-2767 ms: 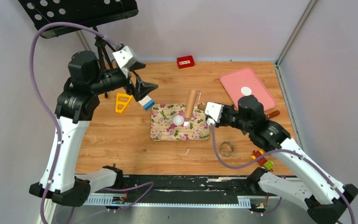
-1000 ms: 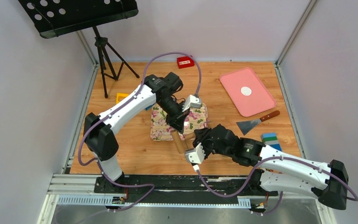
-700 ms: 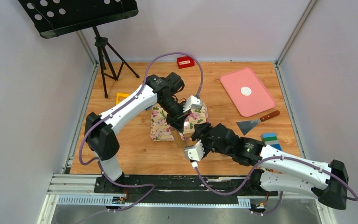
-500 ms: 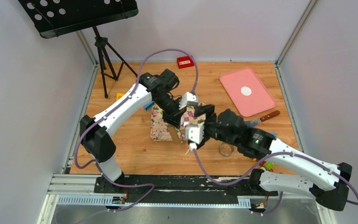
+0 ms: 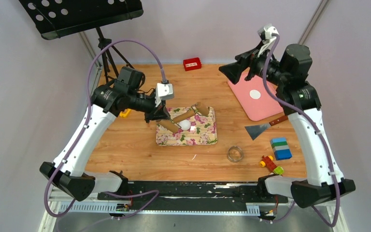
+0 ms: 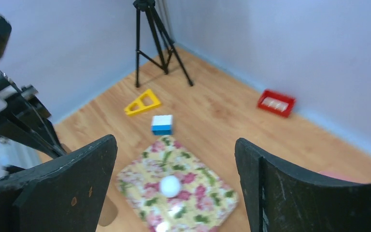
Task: Roll out the dumpling wrappers from the dough
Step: Pick up the rolling pin from the center of the board.
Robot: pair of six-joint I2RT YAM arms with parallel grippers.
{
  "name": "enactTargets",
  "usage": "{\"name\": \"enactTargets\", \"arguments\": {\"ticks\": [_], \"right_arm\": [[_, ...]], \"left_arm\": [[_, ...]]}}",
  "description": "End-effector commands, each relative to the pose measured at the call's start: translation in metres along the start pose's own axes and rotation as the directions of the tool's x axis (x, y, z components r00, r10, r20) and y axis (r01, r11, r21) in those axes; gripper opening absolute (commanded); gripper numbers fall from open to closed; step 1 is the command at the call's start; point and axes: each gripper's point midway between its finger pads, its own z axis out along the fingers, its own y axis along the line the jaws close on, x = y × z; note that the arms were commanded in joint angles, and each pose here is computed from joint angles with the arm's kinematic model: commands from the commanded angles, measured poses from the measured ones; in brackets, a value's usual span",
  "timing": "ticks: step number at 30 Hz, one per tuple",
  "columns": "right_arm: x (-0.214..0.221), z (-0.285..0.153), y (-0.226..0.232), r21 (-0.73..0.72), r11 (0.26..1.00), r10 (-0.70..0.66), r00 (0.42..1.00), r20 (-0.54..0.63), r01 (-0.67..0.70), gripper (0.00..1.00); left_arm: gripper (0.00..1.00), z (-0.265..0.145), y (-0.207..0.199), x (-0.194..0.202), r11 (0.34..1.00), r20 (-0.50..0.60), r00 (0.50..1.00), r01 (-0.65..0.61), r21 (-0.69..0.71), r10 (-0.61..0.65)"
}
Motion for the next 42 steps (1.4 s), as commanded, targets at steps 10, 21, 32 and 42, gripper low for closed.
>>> {"name": "enactTargets", "arguments": {"ticks": [10,21,32,42], "right_arm": [[0.023,0.009,0.01,-0.159,0.868,0.468,0.882,-0.057,-0.471,0.93],[0.05,0.016,0.034,-0.358,0.855,0.372,0.925,-0.082,-0.376,0.95],[0.094,0.025,0.095,-0.593,0.793,0.131,0.99,-0.058,-0.14,0.95],[0.085,0.012,0.118,-0.622,0.783,0.046,0.999,0.028,-0.019,0.99]], "left_arm": [[0.0,-0.009,-0.001,-0.021,1.0,0.159,0.987,0.016,0.014,-0.018],[0.0,-0.007,-0.005,-0.024,0.997,0.183,0.982,0.034,0.062,-0.045],[0.0,-0.007,-0.008,-0.025,0.99,0.223,0.97,0.074,0.118,-0.099],[0.0,-0.001,0.006,-0.014,0.987,0.228,0.961,0.143,0.07,-0.155]]}}
